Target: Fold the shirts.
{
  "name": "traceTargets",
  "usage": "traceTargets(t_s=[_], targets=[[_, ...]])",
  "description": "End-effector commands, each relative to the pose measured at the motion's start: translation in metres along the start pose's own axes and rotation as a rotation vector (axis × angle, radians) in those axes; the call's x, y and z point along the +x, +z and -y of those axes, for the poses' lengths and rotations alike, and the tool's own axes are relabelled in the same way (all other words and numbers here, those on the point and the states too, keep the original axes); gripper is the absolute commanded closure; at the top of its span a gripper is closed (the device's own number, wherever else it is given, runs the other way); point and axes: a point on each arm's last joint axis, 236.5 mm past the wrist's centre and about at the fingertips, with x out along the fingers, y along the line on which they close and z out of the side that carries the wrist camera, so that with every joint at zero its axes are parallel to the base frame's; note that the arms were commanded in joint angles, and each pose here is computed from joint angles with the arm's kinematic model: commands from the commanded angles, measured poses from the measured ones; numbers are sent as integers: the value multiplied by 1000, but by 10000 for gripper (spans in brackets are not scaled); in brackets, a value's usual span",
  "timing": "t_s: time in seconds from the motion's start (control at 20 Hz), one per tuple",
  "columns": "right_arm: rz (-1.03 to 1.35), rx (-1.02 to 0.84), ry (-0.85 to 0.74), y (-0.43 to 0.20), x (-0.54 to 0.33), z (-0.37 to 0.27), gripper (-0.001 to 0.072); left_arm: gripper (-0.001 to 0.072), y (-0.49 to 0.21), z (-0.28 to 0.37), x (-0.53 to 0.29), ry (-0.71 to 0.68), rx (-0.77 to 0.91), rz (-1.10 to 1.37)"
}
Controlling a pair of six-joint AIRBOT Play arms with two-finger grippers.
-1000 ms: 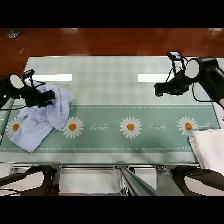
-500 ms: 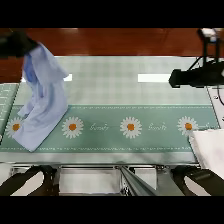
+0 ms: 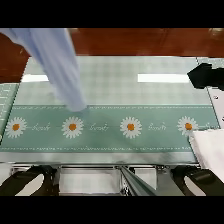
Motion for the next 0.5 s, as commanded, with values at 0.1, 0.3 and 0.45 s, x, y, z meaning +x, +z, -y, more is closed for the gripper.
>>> traceTargets(t_s=[0.1,0.3,0.45], targets=[[11,6,12,-1,-9,-2,84,683,9,62,8,-172,-33,52],[12,5,11,-1,-9,-1,84,682,-54,72,37,-223,-108,-82],[14,2,1,0,-8,1,85,682,-170,33,57,-140,-207,-322]])
